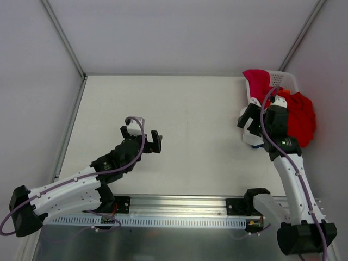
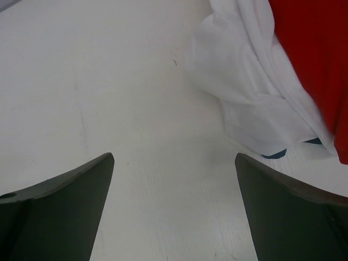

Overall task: Fold and stack the t-shirts
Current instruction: Grab the tshirt from the pile

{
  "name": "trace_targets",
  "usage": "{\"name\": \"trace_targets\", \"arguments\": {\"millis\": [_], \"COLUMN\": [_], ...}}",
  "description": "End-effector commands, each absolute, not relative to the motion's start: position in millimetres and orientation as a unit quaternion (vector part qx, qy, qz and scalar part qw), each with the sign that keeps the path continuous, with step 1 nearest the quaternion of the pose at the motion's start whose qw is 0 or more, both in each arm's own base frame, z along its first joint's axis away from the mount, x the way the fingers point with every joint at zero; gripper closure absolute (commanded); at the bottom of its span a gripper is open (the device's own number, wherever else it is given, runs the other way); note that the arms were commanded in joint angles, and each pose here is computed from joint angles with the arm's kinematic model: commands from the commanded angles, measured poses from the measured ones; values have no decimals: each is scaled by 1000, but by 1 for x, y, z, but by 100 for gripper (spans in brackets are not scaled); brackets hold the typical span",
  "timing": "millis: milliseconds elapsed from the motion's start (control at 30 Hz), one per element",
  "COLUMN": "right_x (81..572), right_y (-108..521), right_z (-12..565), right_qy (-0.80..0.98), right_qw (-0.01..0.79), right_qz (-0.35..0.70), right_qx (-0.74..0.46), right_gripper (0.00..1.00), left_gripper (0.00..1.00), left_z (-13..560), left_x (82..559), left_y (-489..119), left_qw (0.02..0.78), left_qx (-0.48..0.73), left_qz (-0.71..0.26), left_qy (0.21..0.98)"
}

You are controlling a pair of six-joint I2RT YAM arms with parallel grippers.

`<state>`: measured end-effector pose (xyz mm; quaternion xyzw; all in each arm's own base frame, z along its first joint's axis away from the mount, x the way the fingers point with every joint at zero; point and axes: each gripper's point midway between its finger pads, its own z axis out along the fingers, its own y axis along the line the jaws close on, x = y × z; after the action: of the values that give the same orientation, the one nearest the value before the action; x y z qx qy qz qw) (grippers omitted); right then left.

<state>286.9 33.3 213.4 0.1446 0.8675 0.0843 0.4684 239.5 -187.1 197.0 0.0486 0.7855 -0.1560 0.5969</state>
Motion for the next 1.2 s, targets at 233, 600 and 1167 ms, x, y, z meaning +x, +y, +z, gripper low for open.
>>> {"name": "trace_targets", "arguments": {"millis": [233, 600, 1167], "right_x": [353, 383, 371], "right_y": [-57, -121, -129], "right_z": [203, 184, 123], "right_qy": [886, 874, 878], "right_qw": [363, 330, 284], "right_qz": [-5, -68, -45], "right_qx": [289, 350, 383], "right_gripper": [1, 0, 100], "left_gripper": [1, 1, 1], "left_z": [170, 157, 139], "left_x": [249, 236, 240], "left_y": [-175, -158, -162], "left_qw": [578, 589, 568], "left_qx": [42, 39, 52], "left_qz": [-85, -101, -74], "left_qy": [810, 801, 818]}}
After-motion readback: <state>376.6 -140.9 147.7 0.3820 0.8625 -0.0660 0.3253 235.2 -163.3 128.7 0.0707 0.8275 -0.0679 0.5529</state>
